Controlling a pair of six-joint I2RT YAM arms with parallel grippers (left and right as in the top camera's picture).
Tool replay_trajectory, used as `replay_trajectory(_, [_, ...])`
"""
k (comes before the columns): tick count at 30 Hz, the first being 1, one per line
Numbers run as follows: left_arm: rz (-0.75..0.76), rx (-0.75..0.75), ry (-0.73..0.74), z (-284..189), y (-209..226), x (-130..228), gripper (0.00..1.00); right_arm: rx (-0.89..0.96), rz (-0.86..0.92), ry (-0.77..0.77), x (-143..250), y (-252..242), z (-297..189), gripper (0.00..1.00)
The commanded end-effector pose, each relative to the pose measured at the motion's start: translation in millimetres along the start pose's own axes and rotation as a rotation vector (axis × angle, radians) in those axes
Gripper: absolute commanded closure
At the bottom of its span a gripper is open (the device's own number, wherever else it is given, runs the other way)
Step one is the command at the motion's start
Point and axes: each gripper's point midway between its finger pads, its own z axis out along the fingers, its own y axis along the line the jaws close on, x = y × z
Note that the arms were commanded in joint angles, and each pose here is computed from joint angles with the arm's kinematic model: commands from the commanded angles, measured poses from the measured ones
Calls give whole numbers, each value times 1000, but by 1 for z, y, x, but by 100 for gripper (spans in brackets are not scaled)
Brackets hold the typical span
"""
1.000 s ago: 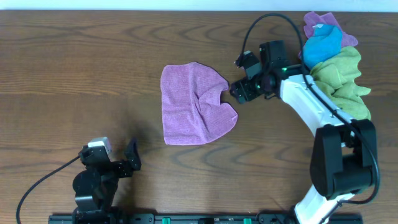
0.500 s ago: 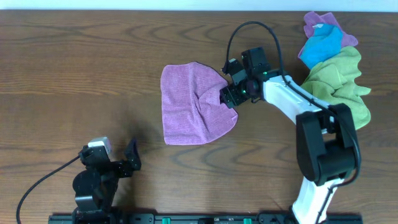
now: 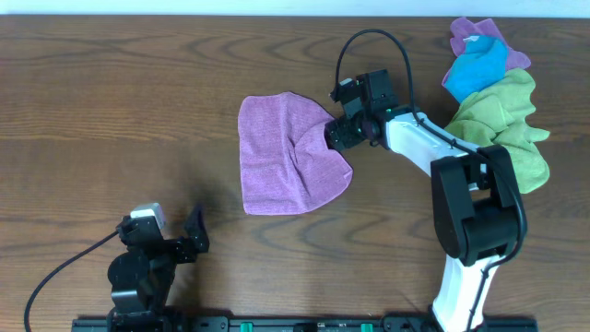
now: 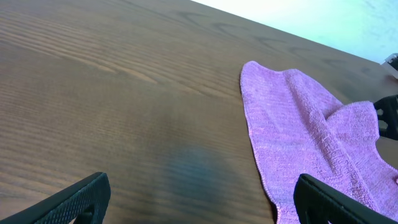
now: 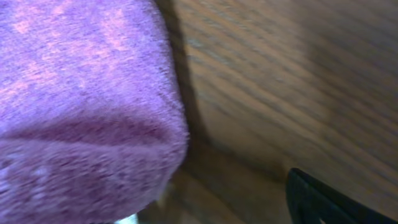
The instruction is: Fold the cloth
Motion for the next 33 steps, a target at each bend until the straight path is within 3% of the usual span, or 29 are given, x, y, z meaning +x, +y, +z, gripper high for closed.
replay_trajectory(1, [-5, -4, 15, 3, 2, 7, 5, 77, 6, -4, -3, -12, 0, 20])
replay_trajectory(9, [-5, -4, 16, 3, 2, 7, 5, 141, 4, -39, -12, -24, -1, 69])
replay_trajectory(16, [-5, -4, 16, 3, 2, 7, 5, 320, 8, -81, -34, -55, -15, 84])
replay_trajectory(23, [-5, -4, 16, 3, 2, 7, 5, 535, 9, -215, -98, -91, -59, 98])
replay_trajectory(25, [-5, -4, 16, 3, 2, 7, 4, 538, -3, -230, -110, -90, -66, 96])
replay_trajectory(27, [-5, -4, 16, 3, 2, 7, 5, 485, -15, -181, -101, -81, -61, 68])
replay_trajectory(29, [-5, -4, 16, 3, 2, 7, 5, 344, -12, -98, -80, -58, -48, 56])
replay_trajectory(30, [-5, -4, 15, 3, 2, 7, 5, 249, 0, -63, -69, -43, -42, 44])
replay_trajectory(33, [-5, -4, 16, 3, 2, 7, 5, -64, 131, -5, -49, -4, -39, 22])
